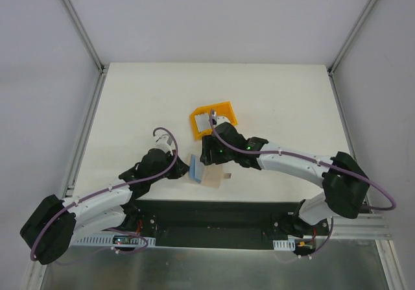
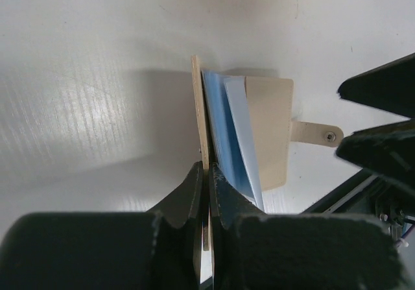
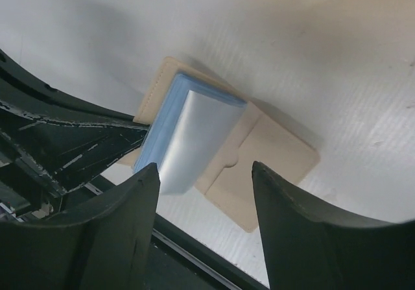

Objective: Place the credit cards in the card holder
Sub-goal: Open the card holder at the center of the board.

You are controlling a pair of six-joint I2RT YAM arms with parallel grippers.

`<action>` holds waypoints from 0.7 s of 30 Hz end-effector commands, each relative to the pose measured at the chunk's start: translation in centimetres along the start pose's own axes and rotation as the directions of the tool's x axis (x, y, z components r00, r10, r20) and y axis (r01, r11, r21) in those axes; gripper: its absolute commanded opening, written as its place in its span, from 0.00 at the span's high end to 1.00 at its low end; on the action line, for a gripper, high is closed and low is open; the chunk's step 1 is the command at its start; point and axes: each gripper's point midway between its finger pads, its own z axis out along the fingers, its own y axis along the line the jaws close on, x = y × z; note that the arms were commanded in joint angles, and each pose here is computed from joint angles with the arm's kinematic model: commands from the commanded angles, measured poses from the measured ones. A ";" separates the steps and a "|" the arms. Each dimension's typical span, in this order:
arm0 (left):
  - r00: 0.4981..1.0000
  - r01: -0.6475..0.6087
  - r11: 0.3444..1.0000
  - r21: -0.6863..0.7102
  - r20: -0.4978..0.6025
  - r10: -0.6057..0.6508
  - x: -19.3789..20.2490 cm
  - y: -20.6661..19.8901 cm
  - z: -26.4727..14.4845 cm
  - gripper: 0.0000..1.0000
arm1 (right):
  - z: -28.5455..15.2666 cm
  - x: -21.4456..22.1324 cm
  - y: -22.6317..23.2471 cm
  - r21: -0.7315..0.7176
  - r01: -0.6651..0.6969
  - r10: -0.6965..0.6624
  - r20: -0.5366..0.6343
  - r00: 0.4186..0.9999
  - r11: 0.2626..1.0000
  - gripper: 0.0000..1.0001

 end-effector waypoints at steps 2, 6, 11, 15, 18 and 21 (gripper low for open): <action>0.999 -0.002 1.000 0.002 0.036 0.002 -0.9 -0.6 -0.2 1.00 | 1.8 0.8 2.2 0.040 0.011 -0.011 -0.019 1.000 0.999 0.38; 0.999 0.000 1.000 0.002 0.036 0.000 -0.9 -0.6 -0.3 1.00 | 2.7 1.9 2.7 0.074 0.046 -0.042 -0.053 0.998 0.996 0.37; 0.999 -0.002 1.000 0.001 0.034 0.002 -0.8 -0.6 -0.3 1.00 | 2.9 2.8 3.4 0.060 0.062 -0.058 -0.067 0.996 0.996 0.36; 0.999 0.004 1.000 0.002 0.034 -0.004 -0.8 -0.5 -0.4 1.00 | 3.0 3.1 3.7 0.057 0.076 -0.072 -0.073 0.995 0.995 0.35; 0.999 0.003 1.000 0.004 0.038 -0.003 -0.9 -0.6 -0.4 1.00 | 3.4 3.4 3.8 0.069 0.089 -0.083 -0.090 0.993 0.994 0.34; 0.999 0.004 1.000 0.003 0.035 -0.004 -0.8 -0.6 -0.4 1.00 | 3.7 3.7 3.9 0.072 0.094 -0.087 -0.098 0.991 0.993 0.34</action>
